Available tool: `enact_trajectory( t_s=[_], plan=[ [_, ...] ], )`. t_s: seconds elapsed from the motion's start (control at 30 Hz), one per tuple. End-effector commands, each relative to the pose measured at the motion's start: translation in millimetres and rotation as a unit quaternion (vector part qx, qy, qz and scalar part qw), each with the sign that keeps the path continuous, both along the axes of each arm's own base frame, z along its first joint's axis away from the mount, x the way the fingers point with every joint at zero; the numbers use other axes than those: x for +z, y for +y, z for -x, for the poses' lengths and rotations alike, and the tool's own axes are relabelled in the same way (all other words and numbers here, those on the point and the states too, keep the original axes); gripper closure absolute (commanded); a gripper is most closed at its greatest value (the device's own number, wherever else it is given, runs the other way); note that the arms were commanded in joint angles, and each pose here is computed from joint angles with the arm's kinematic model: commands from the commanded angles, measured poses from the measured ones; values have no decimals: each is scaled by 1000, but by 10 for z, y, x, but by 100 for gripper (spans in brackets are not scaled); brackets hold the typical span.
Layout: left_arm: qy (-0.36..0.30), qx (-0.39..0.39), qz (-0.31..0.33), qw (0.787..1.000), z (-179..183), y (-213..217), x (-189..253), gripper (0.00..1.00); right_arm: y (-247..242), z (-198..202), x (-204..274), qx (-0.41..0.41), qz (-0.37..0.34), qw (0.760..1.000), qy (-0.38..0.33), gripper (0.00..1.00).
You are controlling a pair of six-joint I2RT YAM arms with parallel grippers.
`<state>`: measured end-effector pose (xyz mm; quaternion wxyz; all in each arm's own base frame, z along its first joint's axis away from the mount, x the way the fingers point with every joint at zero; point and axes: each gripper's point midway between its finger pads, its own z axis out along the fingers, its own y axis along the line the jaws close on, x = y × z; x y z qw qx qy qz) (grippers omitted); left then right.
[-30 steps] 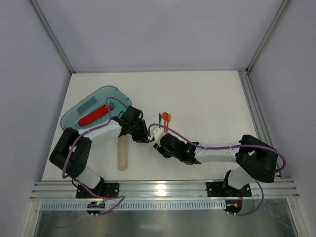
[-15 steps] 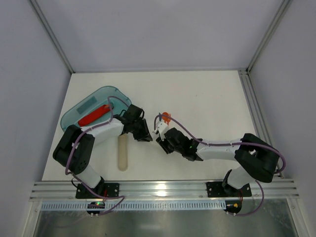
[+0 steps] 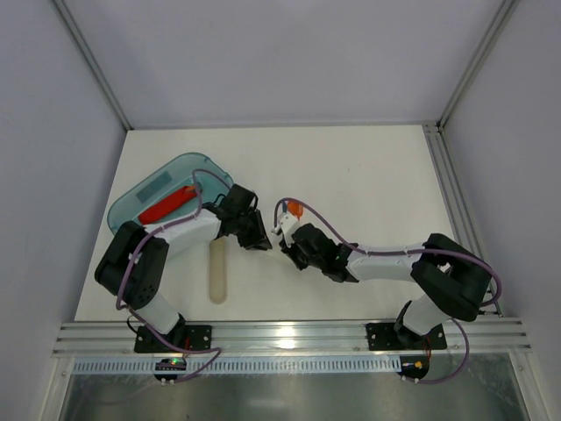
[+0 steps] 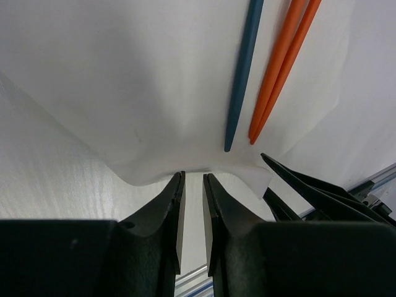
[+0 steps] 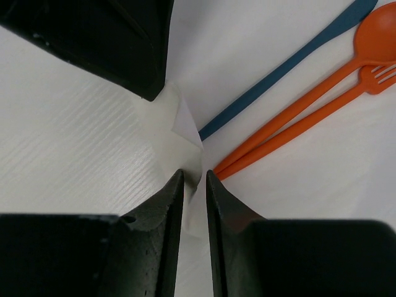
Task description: Place the utensils on the paper napkin and roll it up
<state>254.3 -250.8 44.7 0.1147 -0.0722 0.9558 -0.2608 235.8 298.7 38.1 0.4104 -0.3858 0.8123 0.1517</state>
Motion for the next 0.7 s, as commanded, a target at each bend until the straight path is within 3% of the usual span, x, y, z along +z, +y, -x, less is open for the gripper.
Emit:
enact_trajectory(
  t_s=[0.0, 0.13, 0.4, 0.67],
  plan=[
    [-36, -12, 20, 999, -119, -149, 212, 78, 182, -167, 227, -9, -37, 999, -24, 76],
    [-38, -20, 31, 999, -105, -241, 242, 79, 159, -204, 268, -18, -38, 999, -33, 71],
    [-43, -24, 44, 998, -179, -387, 237, 79, 139, -176, 257, -36, -54, 998, -17, 69],
    [-42, -28, 48, 998, -256, -467, 197, 79, 14, -75, 407, -79, -102, 991, 17, 58]
  ],
)
